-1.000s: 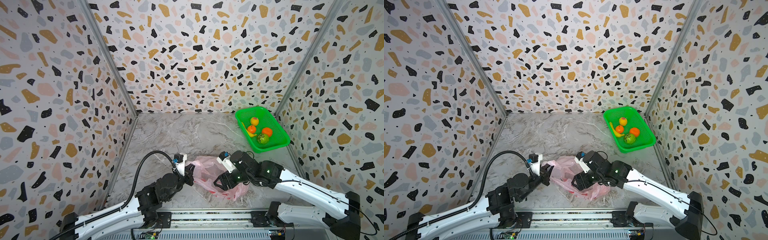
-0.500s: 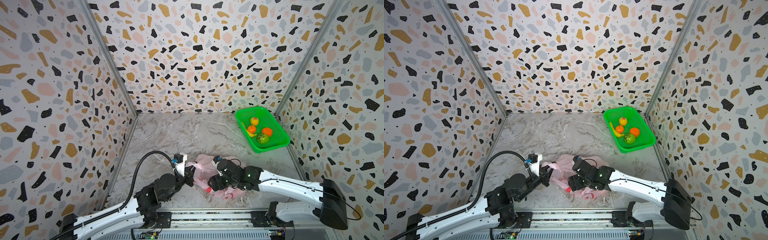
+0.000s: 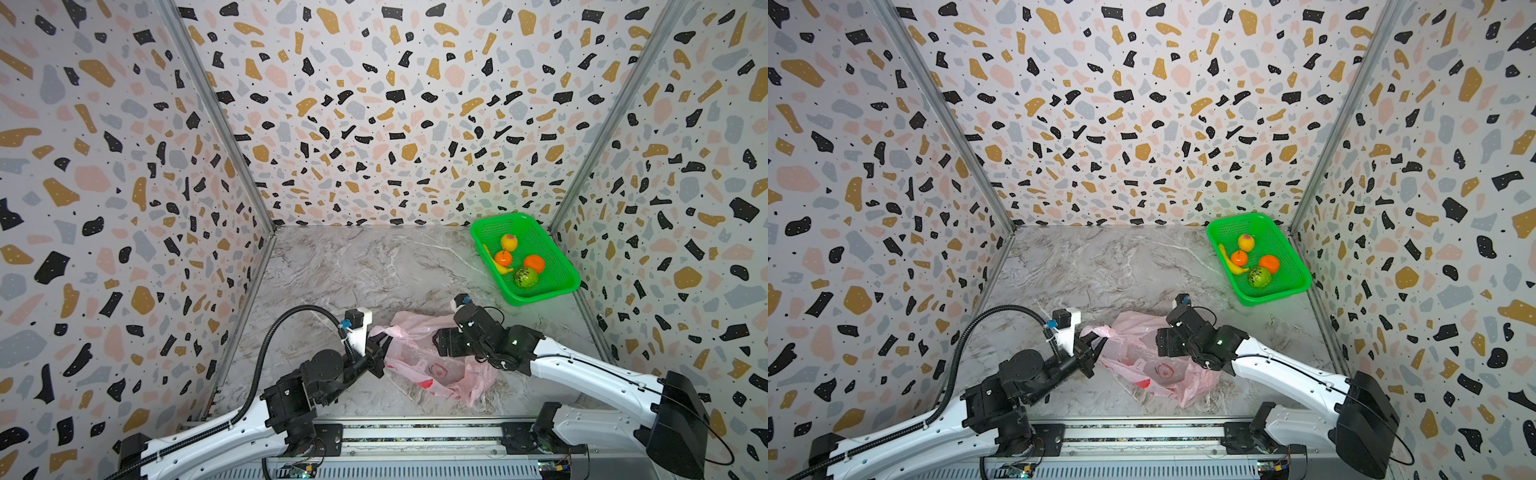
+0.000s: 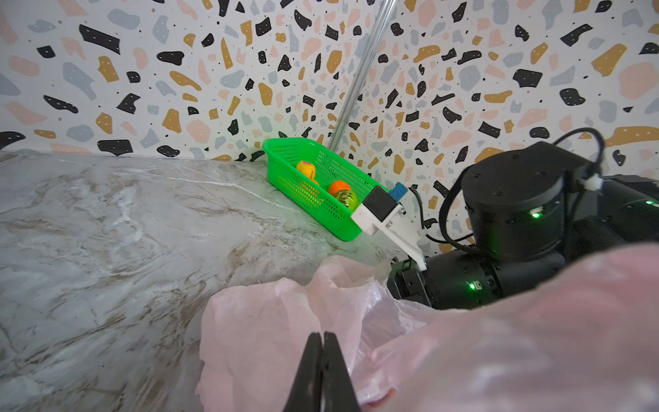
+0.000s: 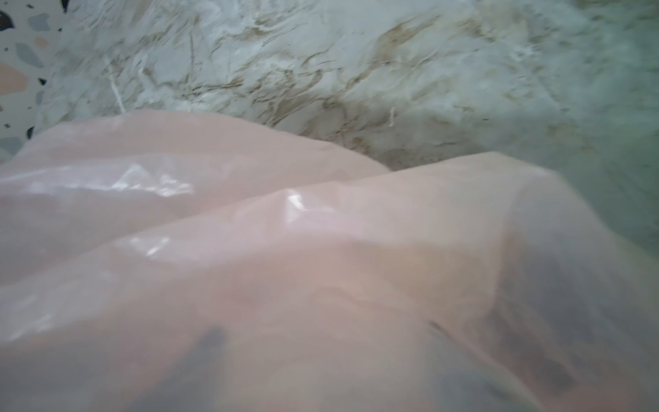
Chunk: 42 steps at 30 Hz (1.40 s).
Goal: Untie the knot of the plastic bag and take out the fruit
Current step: Open the plastic bag at the center of the table, then pick up the fruit from the plastic bag.
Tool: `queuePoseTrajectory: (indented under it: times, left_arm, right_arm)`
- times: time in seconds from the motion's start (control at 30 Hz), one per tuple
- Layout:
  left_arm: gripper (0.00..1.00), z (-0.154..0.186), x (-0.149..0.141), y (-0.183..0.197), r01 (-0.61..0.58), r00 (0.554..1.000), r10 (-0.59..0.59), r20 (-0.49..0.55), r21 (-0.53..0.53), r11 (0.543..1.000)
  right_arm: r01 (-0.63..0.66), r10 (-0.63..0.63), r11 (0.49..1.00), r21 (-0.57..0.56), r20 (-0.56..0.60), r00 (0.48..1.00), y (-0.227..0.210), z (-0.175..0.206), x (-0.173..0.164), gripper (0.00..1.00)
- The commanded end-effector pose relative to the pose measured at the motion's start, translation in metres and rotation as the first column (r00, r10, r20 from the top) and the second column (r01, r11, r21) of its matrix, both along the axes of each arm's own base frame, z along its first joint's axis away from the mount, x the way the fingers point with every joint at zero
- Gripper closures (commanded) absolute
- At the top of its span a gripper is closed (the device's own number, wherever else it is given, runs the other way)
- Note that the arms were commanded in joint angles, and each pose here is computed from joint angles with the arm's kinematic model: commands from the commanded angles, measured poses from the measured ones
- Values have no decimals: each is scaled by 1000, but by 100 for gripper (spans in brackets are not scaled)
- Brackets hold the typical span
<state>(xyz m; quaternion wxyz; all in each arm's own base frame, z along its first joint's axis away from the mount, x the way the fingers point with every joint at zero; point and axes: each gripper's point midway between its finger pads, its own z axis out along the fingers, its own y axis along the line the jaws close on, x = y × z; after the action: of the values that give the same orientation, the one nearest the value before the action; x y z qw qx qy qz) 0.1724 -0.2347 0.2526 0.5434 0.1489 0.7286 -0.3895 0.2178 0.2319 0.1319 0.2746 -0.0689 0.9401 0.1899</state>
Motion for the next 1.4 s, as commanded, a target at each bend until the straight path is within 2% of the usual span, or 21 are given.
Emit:
queuePoseTrajectory:
  times: [0.0,0.07,0.17,0.3,0.4,0.5,0.7,0.8,1.0,1.37]
  left_arm:
    - [100,4,-11,-16,94,995,-94,21,-27,995]
    - [100,6,-11,-22,111,993,-110,30,-22,994]
    - [100,11,-10,-26,116,992,-116,48,-5,993]
    - [100,10,-7,-24,91,994,-91,55,-2,996]
    - [100,17,-6,-24,87,994,-84,68,-42,995]
    - [100,23,-6,-23,85,994,-80,74,-59,995]
    - [100,22,-8,-22,92,993,-88,72,-56,994]
    - [100,19,-10,-22,101,993,-97,66,-57,993]
    - [100,11,-12,-24,114,992,-111,56,-42,993]
    - [100,-5,-12,-27,123,992,-123,39,-8,992]
  right_arm:
    - [78,-77,994,-77,14,997,-27,-5,13,12]
    - [51,-51,997,-52,7,999,-19,2,14,12]
    - [-63,63,998,6,-33,997,13,9,-6,12]
    - [-173,171,985,-7,-113,979,38,-3,-39,13]
    - [-173,170,985,-21,-125,978,37,-20,-43,13]
    - [-137,133,990,-31,-109,985,30,-32,-34,13]
    - [69,-62,991,-116,70,996,-9,-27,13,6]
    - [128,-115,983,-131,105,988,-25,-25,28,4]
    - [127,-118,982,-141,70,991,-33,-39,40,2]
    - [51,-49,988,-148,17,999,-13,-61,49,6]
